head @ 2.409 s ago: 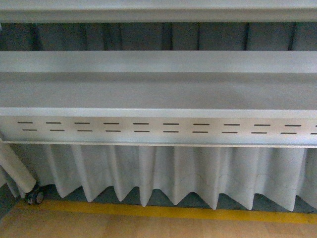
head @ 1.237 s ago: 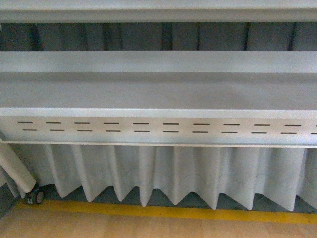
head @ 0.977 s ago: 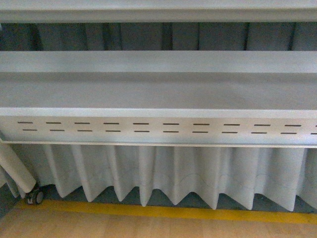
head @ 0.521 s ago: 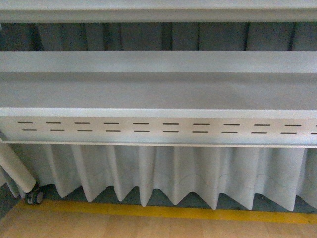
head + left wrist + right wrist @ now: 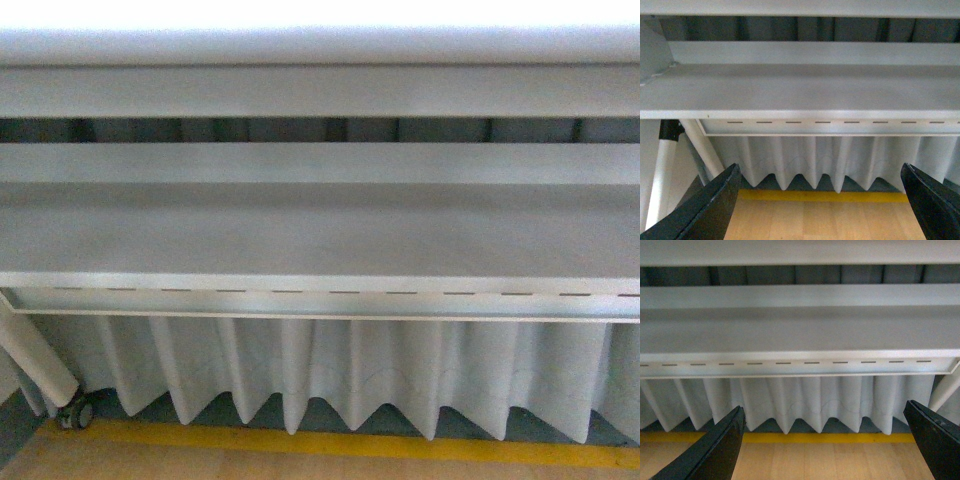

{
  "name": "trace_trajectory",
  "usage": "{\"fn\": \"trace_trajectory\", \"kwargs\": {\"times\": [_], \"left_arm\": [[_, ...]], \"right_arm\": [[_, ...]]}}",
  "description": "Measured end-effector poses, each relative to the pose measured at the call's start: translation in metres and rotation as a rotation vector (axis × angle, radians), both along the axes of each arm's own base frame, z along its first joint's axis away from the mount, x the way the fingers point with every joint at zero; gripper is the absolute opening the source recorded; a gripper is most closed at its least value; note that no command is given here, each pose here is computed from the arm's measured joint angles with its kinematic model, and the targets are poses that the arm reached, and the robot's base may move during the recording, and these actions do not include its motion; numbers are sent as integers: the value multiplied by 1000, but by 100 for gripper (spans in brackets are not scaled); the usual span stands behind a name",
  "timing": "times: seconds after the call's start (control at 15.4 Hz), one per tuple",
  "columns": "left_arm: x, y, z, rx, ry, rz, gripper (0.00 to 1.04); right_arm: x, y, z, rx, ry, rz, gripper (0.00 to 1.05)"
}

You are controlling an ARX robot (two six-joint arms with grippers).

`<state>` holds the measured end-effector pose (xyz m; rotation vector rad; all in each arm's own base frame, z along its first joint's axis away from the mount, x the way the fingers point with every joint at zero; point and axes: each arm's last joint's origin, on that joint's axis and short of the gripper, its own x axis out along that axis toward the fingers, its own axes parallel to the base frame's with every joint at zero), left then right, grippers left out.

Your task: Wind up and store yellow beetle toy

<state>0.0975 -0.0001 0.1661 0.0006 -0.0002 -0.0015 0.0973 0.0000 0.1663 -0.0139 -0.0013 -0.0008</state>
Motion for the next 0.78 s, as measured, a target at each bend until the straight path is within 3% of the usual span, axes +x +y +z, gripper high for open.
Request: {"fn": "trace_trajectory", "kwargs": {"times": [0.78], "left_arm": [[0, 0, 0, 0, -1, 2, 98]], "right_arm": [[0, 0, 0, 0, -3, 0, 98]]}}
